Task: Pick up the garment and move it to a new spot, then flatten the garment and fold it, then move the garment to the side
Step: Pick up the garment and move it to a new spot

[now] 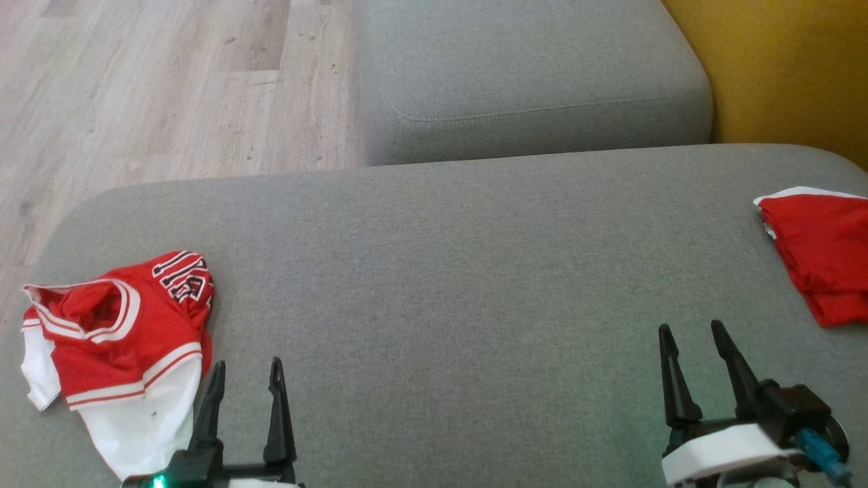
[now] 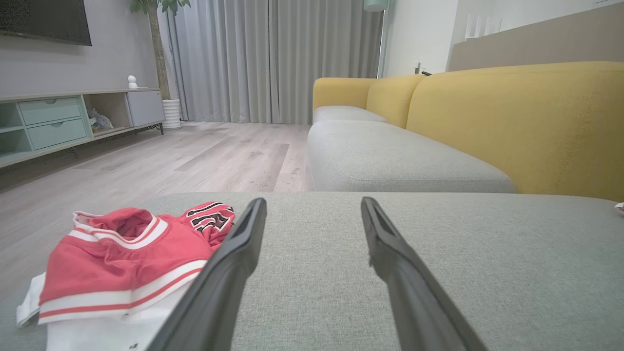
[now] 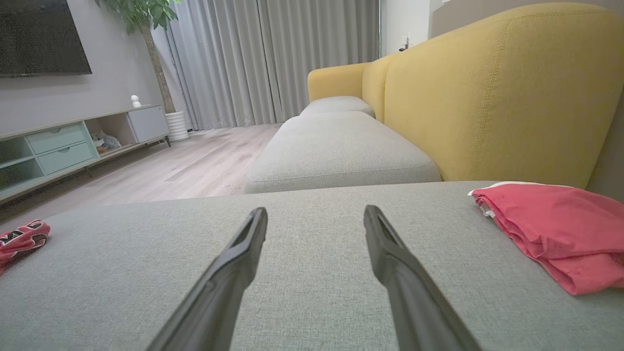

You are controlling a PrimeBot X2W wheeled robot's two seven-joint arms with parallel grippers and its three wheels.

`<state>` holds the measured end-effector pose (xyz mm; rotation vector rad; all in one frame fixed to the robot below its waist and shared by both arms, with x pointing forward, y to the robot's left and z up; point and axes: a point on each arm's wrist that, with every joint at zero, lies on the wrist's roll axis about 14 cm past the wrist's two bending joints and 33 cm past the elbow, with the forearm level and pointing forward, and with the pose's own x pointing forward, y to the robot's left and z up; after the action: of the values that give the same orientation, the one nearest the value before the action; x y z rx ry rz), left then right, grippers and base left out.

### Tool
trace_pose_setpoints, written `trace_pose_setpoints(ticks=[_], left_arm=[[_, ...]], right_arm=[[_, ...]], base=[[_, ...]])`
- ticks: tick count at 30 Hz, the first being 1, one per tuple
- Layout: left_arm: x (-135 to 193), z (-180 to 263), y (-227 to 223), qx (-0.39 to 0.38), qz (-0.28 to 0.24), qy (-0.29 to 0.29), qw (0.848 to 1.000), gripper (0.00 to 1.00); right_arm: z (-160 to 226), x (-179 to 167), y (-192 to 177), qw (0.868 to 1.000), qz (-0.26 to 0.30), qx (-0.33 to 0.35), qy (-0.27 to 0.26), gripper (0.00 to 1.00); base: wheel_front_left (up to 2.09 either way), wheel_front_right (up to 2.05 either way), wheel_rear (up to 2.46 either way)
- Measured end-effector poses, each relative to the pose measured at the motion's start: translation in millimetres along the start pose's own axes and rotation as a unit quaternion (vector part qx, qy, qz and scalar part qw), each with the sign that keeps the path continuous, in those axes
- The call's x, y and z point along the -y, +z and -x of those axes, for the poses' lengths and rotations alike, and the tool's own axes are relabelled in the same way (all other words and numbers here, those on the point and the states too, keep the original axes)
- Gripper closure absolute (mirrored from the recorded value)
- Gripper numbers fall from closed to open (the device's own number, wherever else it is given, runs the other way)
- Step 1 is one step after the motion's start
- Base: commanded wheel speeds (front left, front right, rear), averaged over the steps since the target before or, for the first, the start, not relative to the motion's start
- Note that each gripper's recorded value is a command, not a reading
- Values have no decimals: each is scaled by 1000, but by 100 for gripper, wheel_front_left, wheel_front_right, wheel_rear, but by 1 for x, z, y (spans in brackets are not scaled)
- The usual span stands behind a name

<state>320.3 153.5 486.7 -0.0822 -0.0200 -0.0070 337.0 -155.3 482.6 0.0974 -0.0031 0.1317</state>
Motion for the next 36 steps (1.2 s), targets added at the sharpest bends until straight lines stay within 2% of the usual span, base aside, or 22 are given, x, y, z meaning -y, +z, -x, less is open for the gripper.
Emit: trace_pose_setpoints(ticks=[10,18,21,29,33,36], left_arm=[[-7,3,-3,-5,0,12,1000,0],[-48,27,-4,-6,0,89,996,0],[-72,43,-3,-4,-2,135,991,0],[-133,93,1,1,0,266,964,0],[-148,104,6,1,-6,301,953,0],[-154,85,23,20,-21,303,953,0]], right_arm=[[0,-1,-8,1000,1,-13,1,0],[-25,-39,-16,997,4,-28,67,0],[-37,-64,-20,994,5,-36,107,0],[-62,-131,-31,977,12,-50,206,0],[-69,-142,-44,972,16,-65,227,0],[-82,-131,-53,971,33,-71,227,0]], base=[[0,0,0],[0,0,0],[0,0,0],[0,0,0],[0,0,0],[0,0,0]])
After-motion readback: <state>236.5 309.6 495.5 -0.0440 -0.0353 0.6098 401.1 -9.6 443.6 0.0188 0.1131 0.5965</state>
